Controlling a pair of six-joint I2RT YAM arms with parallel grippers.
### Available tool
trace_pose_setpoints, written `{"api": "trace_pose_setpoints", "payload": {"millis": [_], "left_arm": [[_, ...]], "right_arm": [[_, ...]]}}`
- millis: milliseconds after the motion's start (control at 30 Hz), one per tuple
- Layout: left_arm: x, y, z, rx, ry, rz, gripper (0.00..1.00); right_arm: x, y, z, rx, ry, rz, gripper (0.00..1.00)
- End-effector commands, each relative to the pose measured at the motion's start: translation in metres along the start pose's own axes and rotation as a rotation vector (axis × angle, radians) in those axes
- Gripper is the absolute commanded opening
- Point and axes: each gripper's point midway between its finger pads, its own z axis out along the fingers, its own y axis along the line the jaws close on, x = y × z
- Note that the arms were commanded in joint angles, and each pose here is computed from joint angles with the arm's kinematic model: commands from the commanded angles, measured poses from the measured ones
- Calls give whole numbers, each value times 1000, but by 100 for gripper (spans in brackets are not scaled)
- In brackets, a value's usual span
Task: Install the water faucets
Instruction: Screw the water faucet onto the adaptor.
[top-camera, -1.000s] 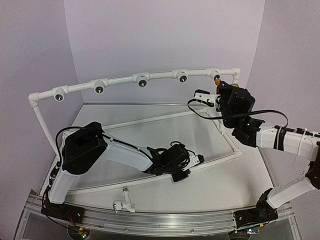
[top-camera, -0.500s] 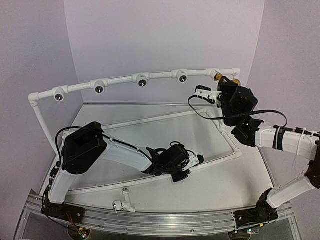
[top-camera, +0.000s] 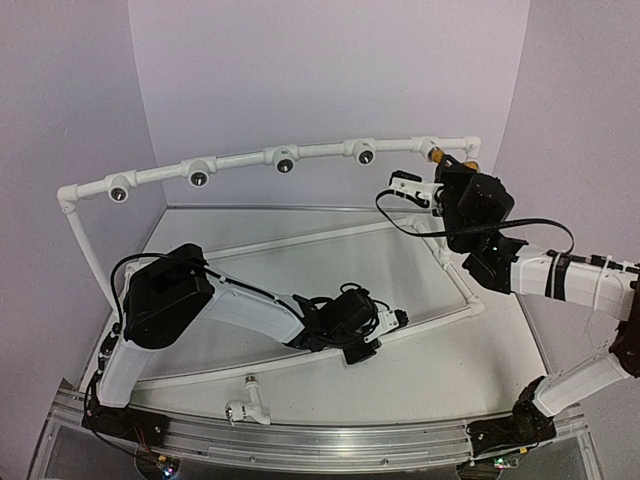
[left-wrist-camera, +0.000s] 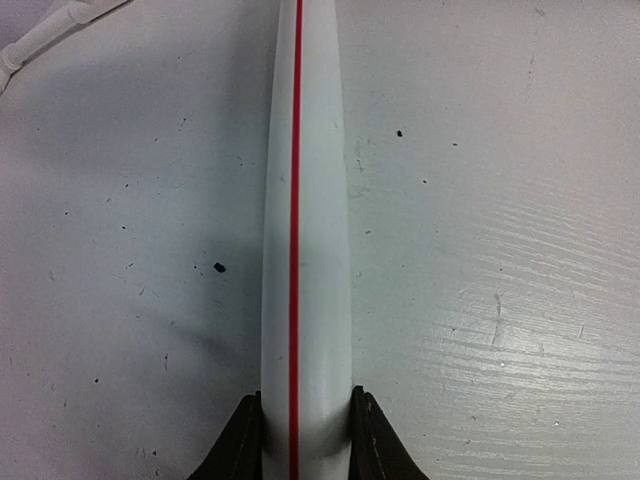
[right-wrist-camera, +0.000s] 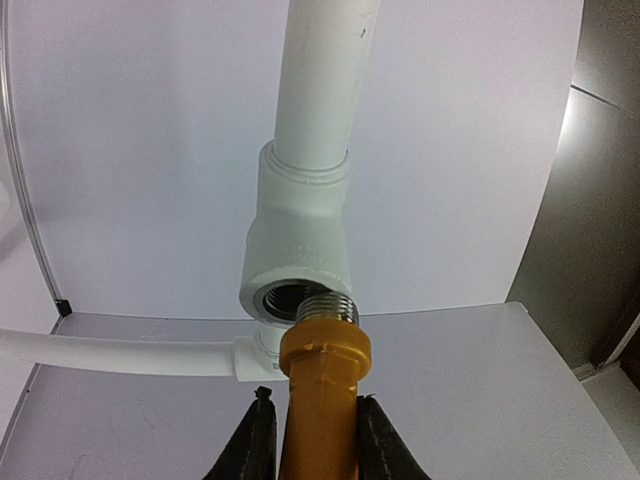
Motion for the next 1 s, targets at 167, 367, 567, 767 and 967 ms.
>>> {"api": "trace_pose_setpoints", "payload": {"millis": [167, 367, 567, 767, 967], "left_arm": [[123, -76, 2, 258, 360, 86, 0], [123, -76, 2, 259, 360, 87, 0], [123, -76, 2, 258, 359, 86, 0], [123, -77, 2, 262, 358, 87, 0], [121, -76, 3, 257, 356, 87, 0]], "right_arm": [[7, 4, 6, -9, 16, 50, 0], [5, 14, 6, -25, 8, 48, 0], [4, 26, 4, -44, -11, 44, 0], [-12, 1, 5, 8, -44, 67, 0], [-24, -42, 8, 95, -44, 154, 0]]}}
